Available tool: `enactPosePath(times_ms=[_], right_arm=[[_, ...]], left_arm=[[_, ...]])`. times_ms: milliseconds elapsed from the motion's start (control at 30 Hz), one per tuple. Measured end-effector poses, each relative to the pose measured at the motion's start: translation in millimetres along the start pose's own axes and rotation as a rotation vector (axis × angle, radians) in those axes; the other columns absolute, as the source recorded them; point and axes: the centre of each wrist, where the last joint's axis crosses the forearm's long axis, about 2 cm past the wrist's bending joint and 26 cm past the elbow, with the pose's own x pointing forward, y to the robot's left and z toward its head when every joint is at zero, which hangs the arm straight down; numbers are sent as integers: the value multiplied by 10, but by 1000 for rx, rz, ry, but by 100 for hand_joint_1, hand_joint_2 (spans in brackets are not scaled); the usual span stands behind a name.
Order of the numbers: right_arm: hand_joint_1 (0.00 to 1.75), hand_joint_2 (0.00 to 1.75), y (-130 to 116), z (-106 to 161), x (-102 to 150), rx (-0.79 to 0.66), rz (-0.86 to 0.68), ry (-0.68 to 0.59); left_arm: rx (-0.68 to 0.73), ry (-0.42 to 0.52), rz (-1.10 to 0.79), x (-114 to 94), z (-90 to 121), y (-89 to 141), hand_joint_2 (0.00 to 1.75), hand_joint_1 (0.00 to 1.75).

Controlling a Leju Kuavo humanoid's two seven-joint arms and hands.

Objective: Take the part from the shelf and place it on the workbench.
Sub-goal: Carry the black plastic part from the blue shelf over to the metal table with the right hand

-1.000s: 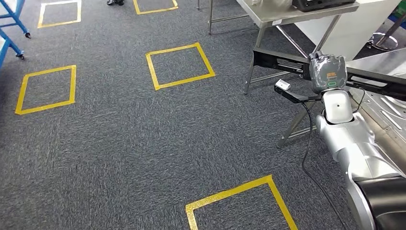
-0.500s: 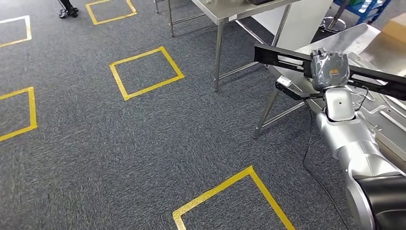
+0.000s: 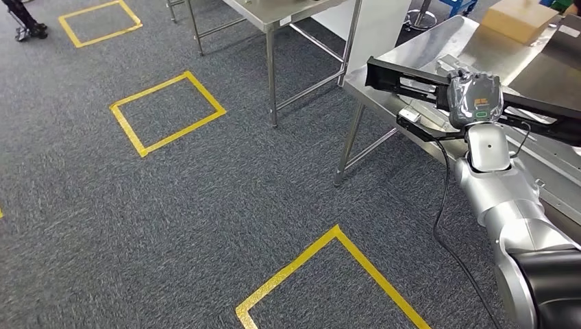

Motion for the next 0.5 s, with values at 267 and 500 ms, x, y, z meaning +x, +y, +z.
enactPosePath(times_ms=[267,500], right_arm=[[175,175,-27,-55,-99,-8,6,3],[175,175,7,6,8,4,2,-9]], left_arm=[[-48,-11,-32,39,-8,-11,175,0],[-48,-15,-43,68,-16,0,175,0]])
